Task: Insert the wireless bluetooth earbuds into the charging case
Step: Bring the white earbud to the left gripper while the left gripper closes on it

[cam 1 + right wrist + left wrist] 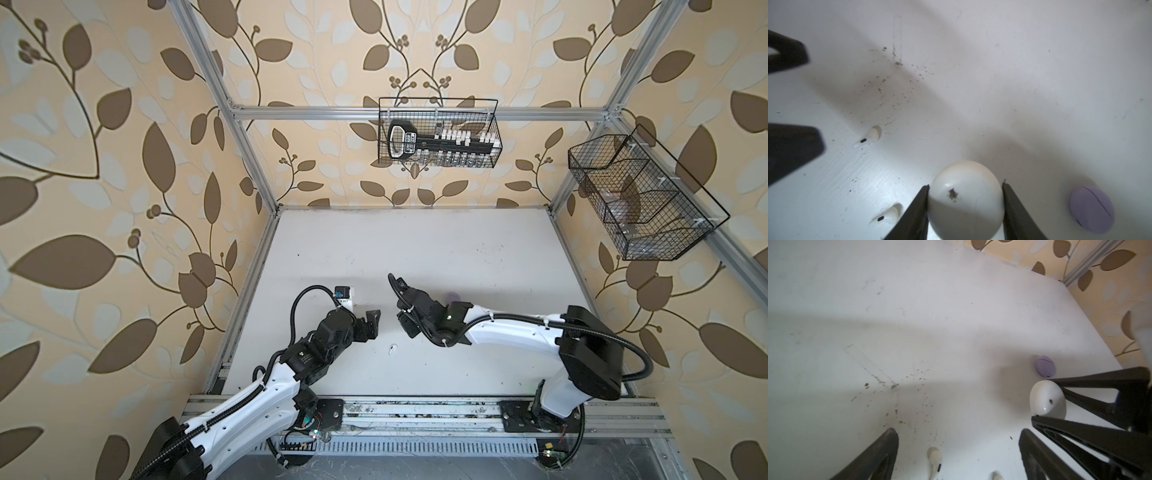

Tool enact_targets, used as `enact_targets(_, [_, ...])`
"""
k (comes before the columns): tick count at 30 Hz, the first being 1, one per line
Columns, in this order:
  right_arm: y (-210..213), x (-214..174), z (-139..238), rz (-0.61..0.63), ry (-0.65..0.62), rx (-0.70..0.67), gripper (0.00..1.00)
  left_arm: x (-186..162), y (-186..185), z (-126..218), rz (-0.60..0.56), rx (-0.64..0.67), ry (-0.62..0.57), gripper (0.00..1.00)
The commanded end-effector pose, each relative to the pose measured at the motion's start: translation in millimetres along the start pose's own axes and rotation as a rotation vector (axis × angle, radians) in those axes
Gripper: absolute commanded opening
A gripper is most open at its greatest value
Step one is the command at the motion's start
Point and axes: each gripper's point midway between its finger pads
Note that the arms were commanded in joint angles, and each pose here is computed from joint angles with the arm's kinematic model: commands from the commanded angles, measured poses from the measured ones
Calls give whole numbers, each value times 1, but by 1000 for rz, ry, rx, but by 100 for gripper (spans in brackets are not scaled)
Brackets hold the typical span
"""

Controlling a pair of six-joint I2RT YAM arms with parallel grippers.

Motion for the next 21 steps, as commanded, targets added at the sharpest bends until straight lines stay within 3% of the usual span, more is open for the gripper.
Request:
enact_targets(1, [-1,9,20,119,-97,-40,16,5,-46,6,-20,-247,4,89])
enact_targets(9, [-9,-8,54,168,-177,-109,14,-13,-91,14,-16,-513,123,82])
enact_targets(21, [0,-24,89,221,-239,-112,15,-36,-124,16,24,-716,291,73])
Point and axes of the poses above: each gripper's point midway between its finger pads, its own z axis back along the fingers, its own y axis along the line the jaws close on, x = y × z, and after that the axes turned 7 degrees about z, right-handed
